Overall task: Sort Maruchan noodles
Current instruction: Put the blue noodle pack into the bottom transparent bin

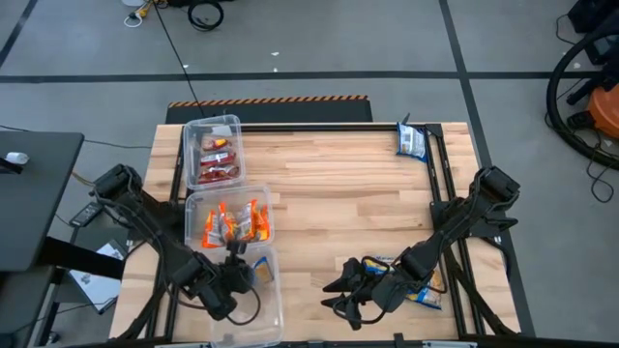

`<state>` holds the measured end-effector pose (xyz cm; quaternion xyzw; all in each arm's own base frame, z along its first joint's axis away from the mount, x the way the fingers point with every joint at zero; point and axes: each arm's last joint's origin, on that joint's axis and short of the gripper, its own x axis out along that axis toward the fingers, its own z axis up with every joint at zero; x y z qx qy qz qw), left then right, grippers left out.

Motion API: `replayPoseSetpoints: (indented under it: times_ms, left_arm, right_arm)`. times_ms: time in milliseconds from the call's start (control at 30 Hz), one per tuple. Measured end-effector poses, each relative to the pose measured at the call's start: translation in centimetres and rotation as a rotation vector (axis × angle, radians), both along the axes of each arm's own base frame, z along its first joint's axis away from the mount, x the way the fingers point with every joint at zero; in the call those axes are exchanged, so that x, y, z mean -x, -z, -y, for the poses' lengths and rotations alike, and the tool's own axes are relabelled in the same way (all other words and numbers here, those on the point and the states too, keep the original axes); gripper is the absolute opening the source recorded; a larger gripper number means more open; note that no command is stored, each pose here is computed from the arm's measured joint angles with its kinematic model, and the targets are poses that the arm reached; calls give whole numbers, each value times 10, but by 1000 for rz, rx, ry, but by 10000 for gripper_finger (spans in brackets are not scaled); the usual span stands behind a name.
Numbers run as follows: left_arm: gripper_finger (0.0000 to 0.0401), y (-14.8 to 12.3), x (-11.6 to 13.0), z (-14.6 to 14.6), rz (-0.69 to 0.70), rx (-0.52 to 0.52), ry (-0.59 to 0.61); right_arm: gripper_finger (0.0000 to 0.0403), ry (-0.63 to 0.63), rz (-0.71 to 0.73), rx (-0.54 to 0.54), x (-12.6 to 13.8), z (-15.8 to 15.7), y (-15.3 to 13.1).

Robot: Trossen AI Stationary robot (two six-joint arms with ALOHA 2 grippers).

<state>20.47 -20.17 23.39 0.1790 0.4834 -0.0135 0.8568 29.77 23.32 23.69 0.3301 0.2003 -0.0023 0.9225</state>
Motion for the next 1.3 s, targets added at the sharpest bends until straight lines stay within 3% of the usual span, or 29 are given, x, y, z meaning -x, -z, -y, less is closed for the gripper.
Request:
replayPoseSetpoints:
  times_ms: [200,433,633,767,933,1067,1167,1300]
  left_arm:
    - [114,2,-4,-13,-46,-53,-35]
    - [107,0,-8,-16,-54,-47,-50]
    - [104,-30,-11,-14,-47,-27,-54]
    - [103,-60,-12,-11,-40,15,-51]
    - [103,-110,-14,-3,61,141,-24]
    - [103,-142,-18,2,190,247,-20]
    - [103,-154,-23,6,290,304,-19]
    - [103,-160,-28,10,356,342,10]
  right_arm:
    - [197,5,1,4,-1,2,0]
    - [197,4,0,5,-1,1,0]
    - [196,-29,11,81,0,2,-2]
    - [190,-68,8,179,2,5,-27]
    - [174,-196,-287,310,18,8,-54]
    - [170,-223,-546,324,42,10,-62]
    - [173,-136,-703,256,57,11,-51]
    - [186,47,-797,141,62,17,-25]
